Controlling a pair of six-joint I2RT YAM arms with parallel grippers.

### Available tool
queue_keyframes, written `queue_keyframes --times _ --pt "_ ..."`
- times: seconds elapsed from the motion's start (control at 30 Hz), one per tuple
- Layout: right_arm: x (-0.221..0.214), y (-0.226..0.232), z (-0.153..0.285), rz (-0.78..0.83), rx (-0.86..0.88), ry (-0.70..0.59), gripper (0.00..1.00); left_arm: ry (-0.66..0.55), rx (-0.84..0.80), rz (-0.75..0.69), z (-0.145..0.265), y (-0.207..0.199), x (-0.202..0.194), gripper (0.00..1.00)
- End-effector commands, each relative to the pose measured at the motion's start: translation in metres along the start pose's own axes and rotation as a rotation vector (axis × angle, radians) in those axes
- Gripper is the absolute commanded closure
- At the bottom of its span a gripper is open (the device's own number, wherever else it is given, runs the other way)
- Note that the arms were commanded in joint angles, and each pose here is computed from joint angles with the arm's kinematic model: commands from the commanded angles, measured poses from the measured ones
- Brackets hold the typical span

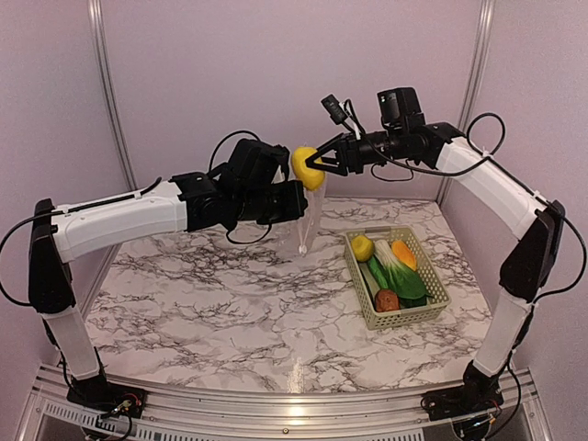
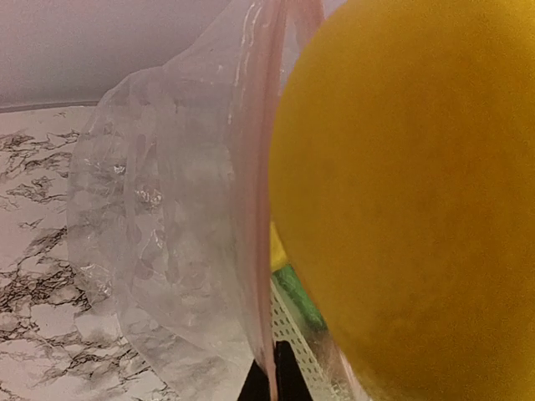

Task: Place the food in the zip-top bag and seal the zipper
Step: Place the fake fruit in the zipper food storage bag.

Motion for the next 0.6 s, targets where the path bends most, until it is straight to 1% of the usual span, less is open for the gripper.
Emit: queue_keyframes --times 0.0,0.07,0.23,0.43,0.57 --pt "0.035 0.013 0.011 0.041 0.036 -0.098 0.58 -0.015 -0.025 0.008 0.007 0.001 0.007 1.0" --pt "0.04 0.019 0.014 0.041 0.052 -0.116 0.57 -0.01 -0.022 0.029 0.006 0.006 0.006 1.0" --pt "0.032 0.023 0.012 0.007 0.091 -0.113 0.57 -0.011 -0.034 0.063 0.004 0.012 0.008 1.0" --pt "0.019 0.014 0.005 -0.018 0.068 -0.088 0.57 -0.015 -0.116 0.059 0.009 0.002 0.011 1.0" --pt "0.017 0.014 0.0 -0.061 0.094 -0.095 0.57 -0.02 -0.183 0.047 0.013 -0.006 0.012 1.0"
Point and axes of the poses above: each gripper's point midway between its finger pads, its own z axis back along the fingers, its own y axis along the line the jaws close on, x = y × z, the point moved 5 cm from there along z, back along the fingers, and after that the axes turned 8 degrees about z, right-handed, at the moved point
